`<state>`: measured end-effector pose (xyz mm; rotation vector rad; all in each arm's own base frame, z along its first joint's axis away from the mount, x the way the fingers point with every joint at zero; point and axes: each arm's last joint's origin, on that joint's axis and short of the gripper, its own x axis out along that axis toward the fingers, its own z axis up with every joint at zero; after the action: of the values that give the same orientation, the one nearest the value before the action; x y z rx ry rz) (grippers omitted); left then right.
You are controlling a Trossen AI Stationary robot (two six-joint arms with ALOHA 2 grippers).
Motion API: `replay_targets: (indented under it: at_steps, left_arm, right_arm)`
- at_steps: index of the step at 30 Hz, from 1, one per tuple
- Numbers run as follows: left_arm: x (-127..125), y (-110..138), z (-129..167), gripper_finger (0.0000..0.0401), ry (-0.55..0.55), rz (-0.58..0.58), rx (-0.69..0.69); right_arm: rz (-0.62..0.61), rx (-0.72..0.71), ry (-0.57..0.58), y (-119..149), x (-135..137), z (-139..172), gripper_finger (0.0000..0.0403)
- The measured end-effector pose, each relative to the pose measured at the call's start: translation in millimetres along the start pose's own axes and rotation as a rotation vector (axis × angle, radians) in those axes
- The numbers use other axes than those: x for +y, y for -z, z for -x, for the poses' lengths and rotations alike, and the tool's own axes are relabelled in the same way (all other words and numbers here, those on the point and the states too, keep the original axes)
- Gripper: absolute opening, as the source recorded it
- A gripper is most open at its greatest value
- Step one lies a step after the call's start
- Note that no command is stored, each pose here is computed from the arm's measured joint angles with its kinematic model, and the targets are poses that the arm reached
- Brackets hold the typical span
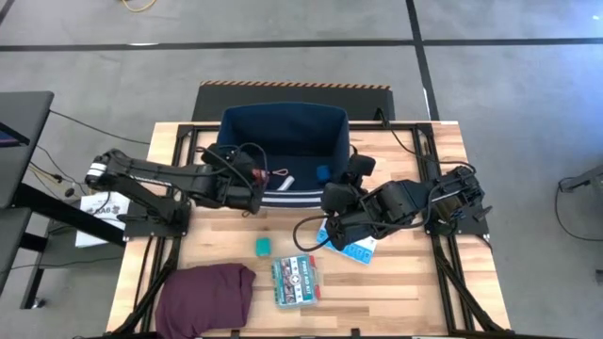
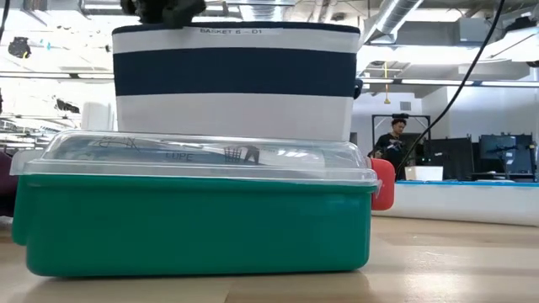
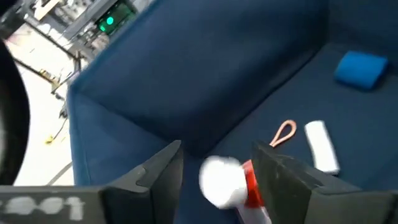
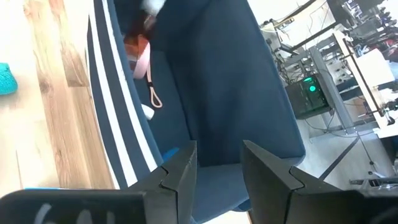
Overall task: Pick & place medical supplies in basket/bin
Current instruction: Put the light green bandage into the blue bin
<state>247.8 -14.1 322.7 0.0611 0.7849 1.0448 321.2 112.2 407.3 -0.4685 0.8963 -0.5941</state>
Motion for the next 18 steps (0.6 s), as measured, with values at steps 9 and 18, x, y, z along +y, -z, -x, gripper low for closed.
replay_targets:
  at_steps: [9, 18]
  left_arm:
    - [16.0, -36.7, 28.9, 0.0193, 0.093, 0.017, -0.067]
    - [15.6, -52.3, 100.0, 0.0192, 0.596, -0.022, -0.077]
  right_arm:
    - [0.000, 0.018, -0.052, 0.5, 1.6, 0.2, 0.0118]
    - [0.000, 0.019, -0.054, 0.5, 1.6, 0.1, 0.0118]
